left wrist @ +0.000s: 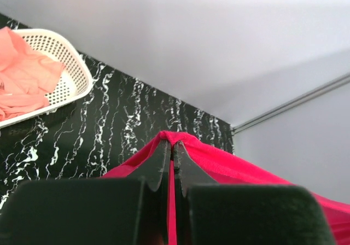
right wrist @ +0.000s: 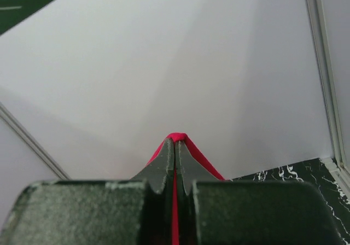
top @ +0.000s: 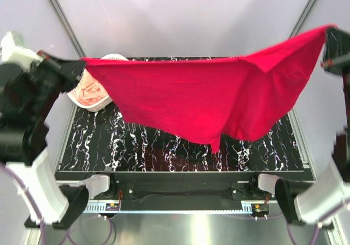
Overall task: Fold and stack the t-shirts
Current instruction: Flatten the tshirt out
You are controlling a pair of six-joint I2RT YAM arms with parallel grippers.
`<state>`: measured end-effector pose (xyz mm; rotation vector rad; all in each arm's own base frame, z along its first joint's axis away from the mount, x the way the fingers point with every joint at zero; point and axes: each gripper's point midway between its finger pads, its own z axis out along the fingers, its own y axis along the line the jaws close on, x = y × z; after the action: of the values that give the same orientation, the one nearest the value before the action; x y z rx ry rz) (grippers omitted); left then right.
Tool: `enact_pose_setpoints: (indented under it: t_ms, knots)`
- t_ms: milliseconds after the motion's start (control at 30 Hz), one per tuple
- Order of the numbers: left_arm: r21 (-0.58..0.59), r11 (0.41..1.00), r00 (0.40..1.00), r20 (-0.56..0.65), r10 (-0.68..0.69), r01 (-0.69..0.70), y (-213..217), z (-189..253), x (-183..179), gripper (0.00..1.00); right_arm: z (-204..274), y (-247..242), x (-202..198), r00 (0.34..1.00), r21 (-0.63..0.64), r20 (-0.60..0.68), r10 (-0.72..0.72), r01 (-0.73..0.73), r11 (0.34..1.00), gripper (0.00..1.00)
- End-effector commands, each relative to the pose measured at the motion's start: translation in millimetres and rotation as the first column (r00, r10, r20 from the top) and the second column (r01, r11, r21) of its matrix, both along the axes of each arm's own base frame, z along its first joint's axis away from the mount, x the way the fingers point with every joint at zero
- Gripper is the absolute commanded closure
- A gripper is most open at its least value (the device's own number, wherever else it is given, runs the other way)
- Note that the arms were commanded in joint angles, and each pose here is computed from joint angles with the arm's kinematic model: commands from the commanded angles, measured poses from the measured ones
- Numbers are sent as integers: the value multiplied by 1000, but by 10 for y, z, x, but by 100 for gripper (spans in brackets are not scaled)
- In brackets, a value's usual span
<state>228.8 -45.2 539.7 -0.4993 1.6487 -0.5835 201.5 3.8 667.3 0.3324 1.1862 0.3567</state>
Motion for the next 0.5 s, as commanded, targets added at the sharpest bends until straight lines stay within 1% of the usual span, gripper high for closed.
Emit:
enact_pose_setpoints:
  t_ms: [0,67,167,233,267,400,433,467]
  knots:
    - [8,1000,988,157,-6,5,16,314,-472,100,313,34,-854,980,-41,194,-47,56,998,100]
    - [16,1000,981,195,4,-7,45,352,-674,100,284,58,-1084,976,-52,212,-52,64,997,100]
    - [20,999,971,239,29,-35,97,387,-803,100,217,116,-1236,974,-66,224,-32,48,997,100]
    - [13,999,965,259,46,-51,127,370,-843,100,170,127,-1236,977,-67,213,-26,41,997,100]
    - [7,999,963,265,50,-54,131,366,-835,100,121,119,-1162,981,-65,194,-25,38,997,100]
    - [-15,998,970,236,62,-60,130,248,-564,100,51,81,-846,987,-32,157,-19,25,999,100]
    - [-17,998,973,222,63,-61,126,218,-401,100,29,65,-686,989,-11,144,-14,16,1000,100]
    - [-17,998,974,216,62,-60,121,208,-320,100,7,54,-588,991,-3,136,-11,12,1000,100]
